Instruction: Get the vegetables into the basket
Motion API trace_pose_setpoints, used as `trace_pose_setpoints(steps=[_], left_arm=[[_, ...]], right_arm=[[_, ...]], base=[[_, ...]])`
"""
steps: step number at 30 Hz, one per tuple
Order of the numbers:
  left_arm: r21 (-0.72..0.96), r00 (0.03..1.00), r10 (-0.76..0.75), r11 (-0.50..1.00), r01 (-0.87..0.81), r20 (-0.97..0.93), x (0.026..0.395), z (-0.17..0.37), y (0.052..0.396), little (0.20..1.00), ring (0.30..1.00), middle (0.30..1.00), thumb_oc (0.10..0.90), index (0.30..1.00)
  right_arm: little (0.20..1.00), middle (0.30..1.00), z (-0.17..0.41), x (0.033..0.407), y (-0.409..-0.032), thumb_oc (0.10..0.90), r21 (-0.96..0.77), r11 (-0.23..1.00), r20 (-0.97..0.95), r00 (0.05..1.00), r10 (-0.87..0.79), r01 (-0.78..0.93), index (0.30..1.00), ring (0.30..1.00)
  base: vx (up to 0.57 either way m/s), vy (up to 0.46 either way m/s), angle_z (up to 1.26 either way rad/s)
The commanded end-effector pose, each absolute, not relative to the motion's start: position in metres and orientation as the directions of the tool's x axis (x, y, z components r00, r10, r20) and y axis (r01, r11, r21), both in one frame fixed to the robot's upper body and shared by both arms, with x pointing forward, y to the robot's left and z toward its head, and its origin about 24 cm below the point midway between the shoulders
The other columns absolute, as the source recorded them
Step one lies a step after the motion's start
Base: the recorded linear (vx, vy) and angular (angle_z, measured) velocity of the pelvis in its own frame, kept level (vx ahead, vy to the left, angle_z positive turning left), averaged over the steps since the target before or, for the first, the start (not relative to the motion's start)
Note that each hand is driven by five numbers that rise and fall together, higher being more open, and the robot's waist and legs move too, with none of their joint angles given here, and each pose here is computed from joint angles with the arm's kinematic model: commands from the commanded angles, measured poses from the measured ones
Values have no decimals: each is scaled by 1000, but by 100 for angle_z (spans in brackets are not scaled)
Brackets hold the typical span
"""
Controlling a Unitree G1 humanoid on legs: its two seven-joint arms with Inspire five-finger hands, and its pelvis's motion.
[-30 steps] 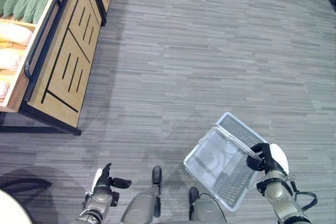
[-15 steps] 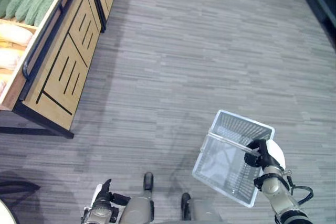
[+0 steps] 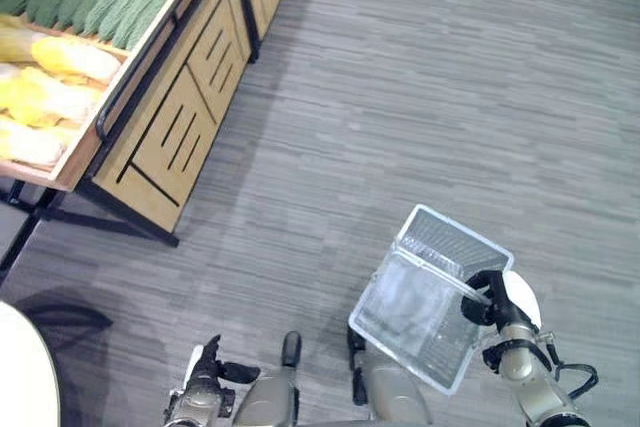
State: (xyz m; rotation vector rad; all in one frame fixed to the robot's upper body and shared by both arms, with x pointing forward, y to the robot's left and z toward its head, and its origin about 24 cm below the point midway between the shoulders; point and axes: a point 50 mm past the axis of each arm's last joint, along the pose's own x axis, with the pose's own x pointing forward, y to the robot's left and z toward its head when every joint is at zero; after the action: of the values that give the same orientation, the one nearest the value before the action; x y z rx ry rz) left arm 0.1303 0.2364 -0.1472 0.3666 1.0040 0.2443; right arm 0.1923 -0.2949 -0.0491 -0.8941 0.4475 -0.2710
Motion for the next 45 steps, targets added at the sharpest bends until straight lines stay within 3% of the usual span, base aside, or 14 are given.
trace_pose_setpoints(steps=[1, 11, 20, 31, 45], left_arm=[[426, 544, 381, 903, -47, -747, 143, -141, 242, 1000, 1000, 1000, 900, 1000], [459, 583, 399, 887, -50, -707, 157, -135, 243, 1000, 1000, 1000, 900, 1000], [490, 595, 401, 872, -13, -697, 158, -132, 249, 1000, 1000, 1000, 900, 1000], [534, 581, 474, 842, -78, -662, 155, -125, 273, 1000, 1000, 1000, 900, 1000], [482, 522, 444, 873, -70, -729, 139, -138, 259, 1000, 1000, 1000, 900, 1000]], right_arm=[[300, 300, 28, 222, -336, 400, -809, 488, 95, 892, -441, 328, 300, 300], [300, 300, 18, 200, -350, 400, -811, 455, 74, 837, -542, 367, 300, 300], [300, 300, -2, 202, -339, 400, -779, 512, 4, 819, -574, 362, 300, 300], [300, 300, -11, 222, -319, 400, -768, 563, -40, 856, -515, 303, 300, 300], [300, 300, 11, 230, -321, 400, -801, 523, 39, 897, -439, 291, 300, 300]], base=[[109, -153, 49], [140, 18, 60], [181, 241, -14], [147, 203, -2], [284, -131, 40]])
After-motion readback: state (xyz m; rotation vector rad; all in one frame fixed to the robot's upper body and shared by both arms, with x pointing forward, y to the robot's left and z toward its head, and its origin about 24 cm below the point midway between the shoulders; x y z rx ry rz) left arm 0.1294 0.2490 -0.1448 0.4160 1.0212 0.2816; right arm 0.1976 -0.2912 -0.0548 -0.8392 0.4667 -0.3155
